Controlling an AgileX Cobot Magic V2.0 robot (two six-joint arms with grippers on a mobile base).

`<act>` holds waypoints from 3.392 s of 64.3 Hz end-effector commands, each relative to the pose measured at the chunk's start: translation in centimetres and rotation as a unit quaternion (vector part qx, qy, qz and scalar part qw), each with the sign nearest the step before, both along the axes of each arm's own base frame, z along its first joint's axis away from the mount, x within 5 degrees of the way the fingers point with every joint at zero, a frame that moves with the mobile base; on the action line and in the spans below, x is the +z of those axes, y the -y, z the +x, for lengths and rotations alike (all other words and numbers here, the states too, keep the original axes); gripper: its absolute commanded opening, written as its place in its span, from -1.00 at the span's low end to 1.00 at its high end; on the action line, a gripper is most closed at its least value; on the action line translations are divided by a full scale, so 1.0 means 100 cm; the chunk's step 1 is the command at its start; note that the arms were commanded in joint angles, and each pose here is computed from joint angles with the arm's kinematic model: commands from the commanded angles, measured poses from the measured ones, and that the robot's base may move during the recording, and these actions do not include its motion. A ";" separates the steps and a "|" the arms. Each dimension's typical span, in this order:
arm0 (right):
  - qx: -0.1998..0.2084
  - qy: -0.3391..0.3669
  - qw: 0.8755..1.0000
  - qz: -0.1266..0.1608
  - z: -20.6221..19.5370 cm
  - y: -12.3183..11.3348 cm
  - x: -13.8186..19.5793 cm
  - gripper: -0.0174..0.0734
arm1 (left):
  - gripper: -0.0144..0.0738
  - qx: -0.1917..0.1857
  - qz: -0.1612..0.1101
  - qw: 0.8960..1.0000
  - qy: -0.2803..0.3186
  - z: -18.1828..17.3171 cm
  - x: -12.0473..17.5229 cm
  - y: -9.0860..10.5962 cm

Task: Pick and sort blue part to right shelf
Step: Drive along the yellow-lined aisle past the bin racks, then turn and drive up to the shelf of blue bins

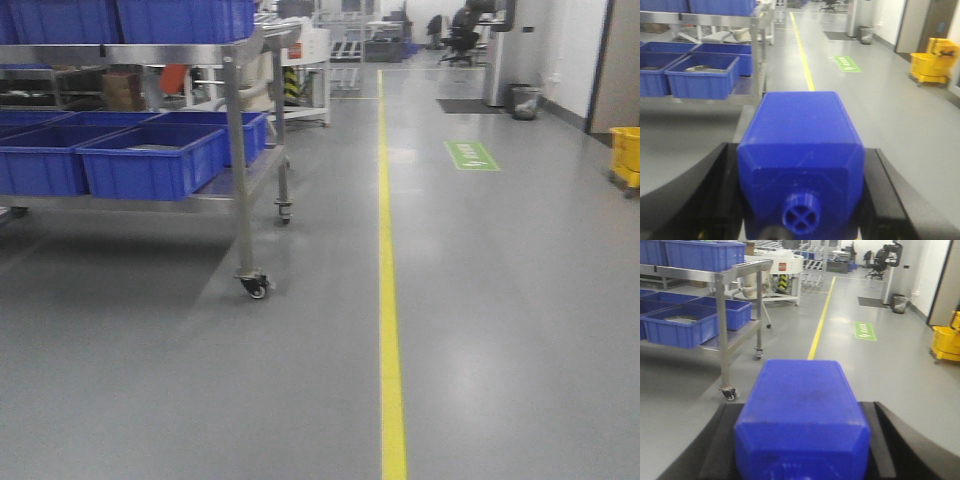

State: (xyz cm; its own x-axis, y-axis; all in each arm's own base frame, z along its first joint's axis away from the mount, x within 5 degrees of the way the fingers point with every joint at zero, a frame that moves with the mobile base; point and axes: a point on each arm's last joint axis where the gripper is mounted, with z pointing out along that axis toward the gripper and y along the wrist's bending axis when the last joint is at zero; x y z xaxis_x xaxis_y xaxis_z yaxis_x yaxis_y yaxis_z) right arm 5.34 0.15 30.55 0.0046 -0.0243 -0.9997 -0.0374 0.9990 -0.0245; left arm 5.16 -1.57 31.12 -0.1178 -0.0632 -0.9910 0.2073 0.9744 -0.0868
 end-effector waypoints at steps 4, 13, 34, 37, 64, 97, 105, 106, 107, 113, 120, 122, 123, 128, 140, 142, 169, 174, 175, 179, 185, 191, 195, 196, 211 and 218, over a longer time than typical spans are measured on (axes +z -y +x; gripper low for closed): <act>-0.001 0.058 0.998 -0.004 -0.002 0.000 0.018 0.29 | 0.21 0.009 -0.017 0.999 0.050 0.000 0.017 -0.002; -0.001 0.058 0.998 -0.004 -0.002 0.000 0.018 0.29 | 0.20 0.009 -0.017 0.999 0.050 0.000 0.017 -0.002; -0.001 0.058 0.998 -0.004 -0.002 0.000 0.018 0.29 | 0.21 0.009 -0.017 0.999 0.050 0.000 0.017 -0.002; -0.001 0.058 0.998 -0.004 -0.002 0.000 0.018 0.29 | 0.21 0.009 -0.017 0.999 0.050 0.000 0.017 -0.002; -0.001 0.058 0.998 -0.004 -0.002 0.000 0.018 0.29 | 0.21 0.009 -0.017 0.999 0.050 0.000 0.017 -0.002; -0.002 0.051 0.999 -0.005 -0.002 0.000 0.017 0.29 | 0.20 0.009 -0.017 0.999 0.050 0.000 0.017 -0.002; -0.002 0.051 0.999 -0.005 -0.002 0.000 0.017 0.29 | 0.21 0.009 -0.017 0.999 0.050 0.000 0.017 -0.002; -0.002 0.051 0.999 -0.005 -0.002 0.000 0.017 0.29 | 0.20 0.009 -0.017 0.999 0.050 0.000 0.017 -0.002; -0.002 0.051 0.999 -0.005 -0.002 0.000 0.017 0.29 | 0.21 0.009 -0.017 0.999 0.050 0.000 0.017 -0.002; -0.002 0.051 0.999 -0.005 -0.002 0.000 0.017 0.29 | 0.21 0.009 -0.017 0.999 0.050 0.000 0.017 -0.002; -0.002 0.051 0.999 -0.005 -0.002 0.000 0.017 0.29 | 0.21 0.009 -0.017 0.999 0.050 0.000 0.017 -0.002; -0.002 0.051 0.999 -0.005 -0.002 0.000 0.017 0.29 | 0.21 0.009 -0.017 0.999 0.050 0.000 0.017 -0.002; -0.002 0.051 0.999 -0.005 -0.002 0.000 0.017 0.29 | 0.21 0.009 -0.017 0.999 0.050 0.000 0.017 -0.002; -0.002 0.051 0.999 -0.005 -0.002 0.000 0.017 0.29 | 0.21 0.009 -0.017 0.999 0.050 0.000 0.017 -0.002; -0.002 0.051 0.999 -0.005 -0.002 0.000 0.016 0.29 | 0.21 0.009 -0.017 0.999 0.050 0.000 0.017 -0.002; -0.002 0.051 0.999 -0.005 -0.002 0.000 0.016 0.29 | 0.21 0.009 -0.017 0.999 0.050 0.000 0.017 -0.002; -0.002 0.051 0.999 -0.005 -0.002 0.000 0.016 0.29 | 0.21 0.009 -0.017 0.999 0.050 0.000 0.017 -0.002; -0.002 0.051 0.999 -0.005 -0.002 0.000 0.016 0.29 | 0.21 0.009 -0.017 0.999 0.050 0.000 0.017 -0.002; -0.002 0.051 0.999 -0.005 -0.002 0.000 0.016 0.29 | 0.21 0.009 -0.017 0.999 0.050 0.000 0.017 -0.002; -0.002 0.051 0.999 -0.005 -0.002 0.000 0.016 0.29 | 0.21 0.009 -0.017 0.999 0.050 0.000 0.017 -0.002; -0.002 0.051 0.999 -0.005 -0.002 0.000 0.016 0.29 | 0.21 0.009 -0.017 0.999 0.050 0.000 0.017 -0.002; -0.002 0.051 0.999 -0.005 -0.002 0.000 0.016 0.29 | 0.21 0.009 -0.017 0.999 0.050 0.000 0.017 -0.002; -0.002 0.051 0.999 -0.005 -0.002 0.000 0.016 0.29 | 0.20 0.009 -0.017 0.999 0.050 0.000 0.017 -0.002; -0.002 0.051 0.999 -0.005 -0.002 0.000 0.016 0.29 | 0.21 0.009 -0.017 0.999 0.050 0.000 0.017 -0.002; -0.002 0.051 0.999 -0.005 -0.002 0.000 0.016 0.29 | 0.21 0.009 -0.017 0.999 0.050 0.000 0.017 -0.002; -0.002 0.051 0.999 -0.005 -0.002 0.000 0.016 0.29 | 0.21 0.009 -0.017 0.999 0.050 0.000 0.017 -0.002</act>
State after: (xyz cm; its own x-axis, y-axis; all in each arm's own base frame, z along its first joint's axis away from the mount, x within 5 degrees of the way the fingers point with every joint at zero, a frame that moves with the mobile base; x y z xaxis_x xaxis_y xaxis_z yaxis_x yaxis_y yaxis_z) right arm 5.34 0.13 30.41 -0.0110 -0.0270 -0.9996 -0.0364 0.9990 -0.0266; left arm 5.16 -1.57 31.12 -0.1178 -0.0632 -0.9910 0.2073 0.9744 -0.0868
